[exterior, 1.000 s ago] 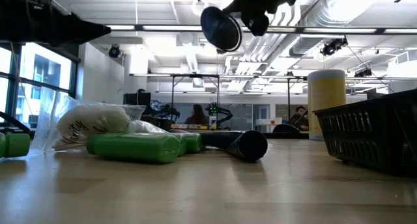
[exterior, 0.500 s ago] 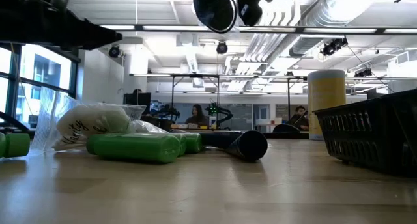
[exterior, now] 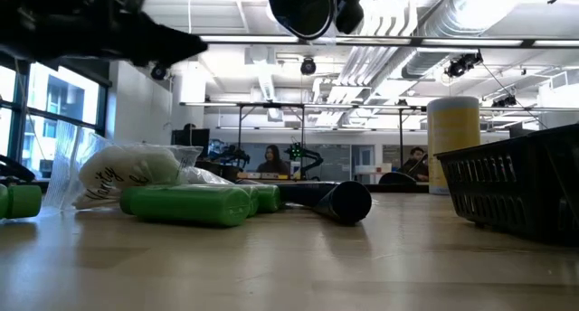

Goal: Pick & Place Travel size toiletries
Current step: Put the black hairbrush into the top black basket

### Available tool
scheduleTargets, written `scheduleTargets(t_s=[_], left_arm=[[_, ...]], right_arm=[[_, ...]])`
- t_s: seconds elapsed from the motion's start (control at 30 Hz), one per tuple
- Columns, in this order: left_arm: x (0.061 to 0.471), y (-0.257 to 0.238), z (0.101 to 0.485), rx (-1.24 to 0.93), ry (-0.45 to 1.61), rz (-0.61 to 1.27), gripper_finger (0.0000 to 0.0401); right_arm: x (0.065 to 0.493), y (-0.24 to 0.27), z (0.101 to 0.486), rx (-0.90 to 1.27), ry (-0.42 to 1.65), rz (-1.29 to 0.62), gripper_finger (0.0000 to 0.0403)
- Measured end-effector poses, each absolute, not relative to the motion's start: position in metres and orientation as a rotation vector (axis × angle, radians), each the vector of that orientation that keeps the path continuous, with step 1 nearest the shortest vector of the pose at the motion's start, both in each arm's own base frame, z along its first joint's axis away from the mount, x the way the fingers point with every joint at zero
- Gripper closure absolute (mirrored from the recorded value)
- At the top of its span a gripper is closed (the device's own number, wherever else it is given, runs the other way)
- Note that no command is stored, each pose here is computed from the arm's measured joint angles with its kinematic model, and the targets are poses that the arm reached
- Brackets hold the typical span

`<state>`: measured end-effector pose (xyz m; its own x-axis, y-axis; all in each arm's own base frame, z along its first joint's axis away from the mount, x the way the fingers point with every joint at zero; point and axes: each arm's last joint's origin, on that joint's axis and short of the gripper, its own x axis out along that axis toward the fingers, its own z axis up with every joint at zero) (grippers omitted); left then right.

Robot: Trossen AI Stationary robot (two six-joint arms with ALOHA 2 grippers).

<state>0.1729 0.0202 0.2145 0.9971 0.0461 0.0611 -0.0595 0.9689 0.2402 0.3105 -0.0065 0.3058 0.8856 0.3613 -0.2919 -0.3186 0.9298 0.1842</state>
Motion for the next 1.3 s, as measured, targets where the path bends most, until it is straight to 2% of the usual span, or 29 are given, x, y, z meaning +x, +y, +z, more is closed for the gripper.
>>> scheduleTargets(t_s=[0.23, 0.63, 1.07, 1.3], left_arm=[[0.215, 0.031, 0.227, 0.211, 0.005, -0.071, 0.0223], [0.285, 0.040, 0.248, 0.350, 0.004, -0.208, 0.0223], [0.293, 0.036, 0.251, 0.415, -0.051, -0.424, 0.0224], [0.292, 0.035, 0.243, 0.416, 0.019, -0.458, 0.0224]], right_arm=[[0.310, -0.006, 0.306, 0.123, 0.327, 0.366, 0.0401], [0.309, -0.004, 0.305, 0.176, 0.345, 0.455, 0.0401], [0.307, -0.003, 0.300, 0.201, 0.409, 0.449, 0.0401], [0.307, -0.003, 0.301, 0.202, 0.390, 0.481, 0.0401]])
